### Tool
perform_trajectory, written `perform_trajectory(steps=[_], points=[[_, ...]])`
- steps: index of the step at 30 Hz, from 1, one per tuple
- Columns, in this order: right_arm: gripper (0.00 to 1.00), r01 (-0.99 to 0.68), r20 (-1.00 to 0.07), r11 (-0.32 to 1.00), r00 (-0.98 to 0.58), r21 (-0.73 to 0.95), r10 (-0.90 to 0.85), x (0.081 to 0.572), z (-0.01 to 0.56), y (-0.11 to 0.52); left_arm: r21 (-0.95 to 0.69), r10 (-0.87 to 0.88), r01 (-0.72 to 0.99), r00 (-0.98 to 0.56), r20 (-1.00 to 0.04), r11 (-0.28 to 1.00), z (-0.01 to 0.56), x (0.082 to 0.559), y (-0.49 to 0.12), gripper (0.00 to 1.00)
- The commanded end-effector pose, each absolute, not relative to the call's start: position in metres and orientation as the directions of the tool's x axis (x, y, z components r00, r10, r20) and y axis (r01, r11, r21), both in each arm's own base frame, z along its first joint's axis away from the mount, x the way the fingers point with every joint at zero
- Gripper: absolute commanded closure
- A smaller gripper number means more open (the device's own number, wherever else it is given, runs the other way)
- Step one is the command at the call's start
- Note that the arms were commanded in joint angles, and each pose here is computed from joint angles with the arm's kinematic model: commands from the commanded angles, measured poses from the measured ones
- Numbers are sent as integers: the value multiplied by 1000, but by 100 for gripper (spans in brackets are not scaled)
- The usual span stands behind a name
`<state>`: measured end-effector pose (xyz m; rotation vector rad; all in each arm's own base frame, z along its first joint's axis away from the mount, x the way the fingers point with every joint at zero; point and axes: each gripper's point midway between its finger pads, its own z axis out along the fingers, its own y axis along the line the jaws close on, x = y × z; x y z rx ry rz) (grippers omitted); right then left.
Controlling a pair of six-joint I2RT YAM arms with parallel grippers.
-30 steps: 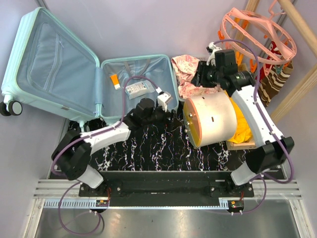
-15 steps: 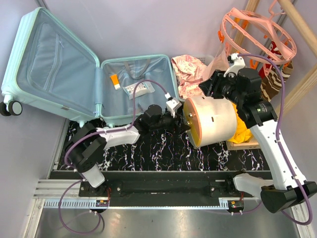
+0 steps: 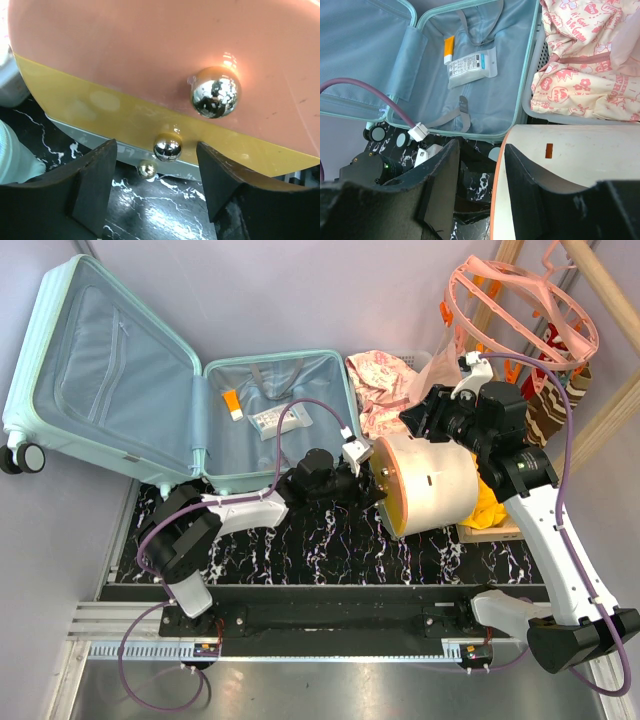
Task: Open, take out, and arrange the luggage
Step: Open the drawer in the storage box.
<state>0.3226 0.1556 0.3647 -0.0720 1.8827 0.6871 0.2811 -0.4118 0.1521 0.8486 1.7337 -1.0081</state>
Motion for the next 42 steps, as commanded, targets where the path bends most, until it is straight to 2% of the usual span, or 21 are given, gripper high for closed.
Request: perform_trajectory(steps=[1, 7, 14, 18, 19, 21, 22, 24, 27, 42], points=[[50, -402, -891, 816, -363, 414, 273, 318, 383, 157, -180, 78, 895, -231, -970, 408, 179, 292, -423, 34], [50, -400, -887, 816, -376, 417, 269, 321, 378, 159, -173, 114, 903, -235, -965, 394, 171, 289, -423, 42], [50, -402, -885, 814, -379, 419, 269, 320, 377, 159, -170, 119, 911, -229, -966, 375, 169, 286, -425, 45], [50, -397, -887, 817, -373, 419, 273, 319, 378, 158, -159, 110, 915, -213, -971, 371, 174, 287, -426, 52], [50, -397, -888, 817, -370, 418, 274, 319, 378, 157, -158, 108, 916, -211, -971, 369, 175, 287, -427, 59], [50, -394, -889, 820, -369, 415, 272, 319, 377, 157, -162, 105, 916, -213, -971, 367, 175, 286, -427, 65], [50, -392, -889, 821, -367, 415, 274, 319, 378, 156, -161, 96, 917, -209, -973, 366, 177, 286, -428, 74], [50, -390, -888, 823, -371, 413, 270, 319, 375, 156, -170, 89, 914, -217, -972, 369, 177, 286, -427, 87], [50, -386, -884, 824, -383, 415, 266, 320, 370, 157, -178, 81, 912, -223, -972, 369, 179, 283, -425, 99], [50, -337, -860, 845, -448, 415, 244, 335, 336, 157, -162, 58, 897, -203, -977, 411, 192, 270, -397, 100]])
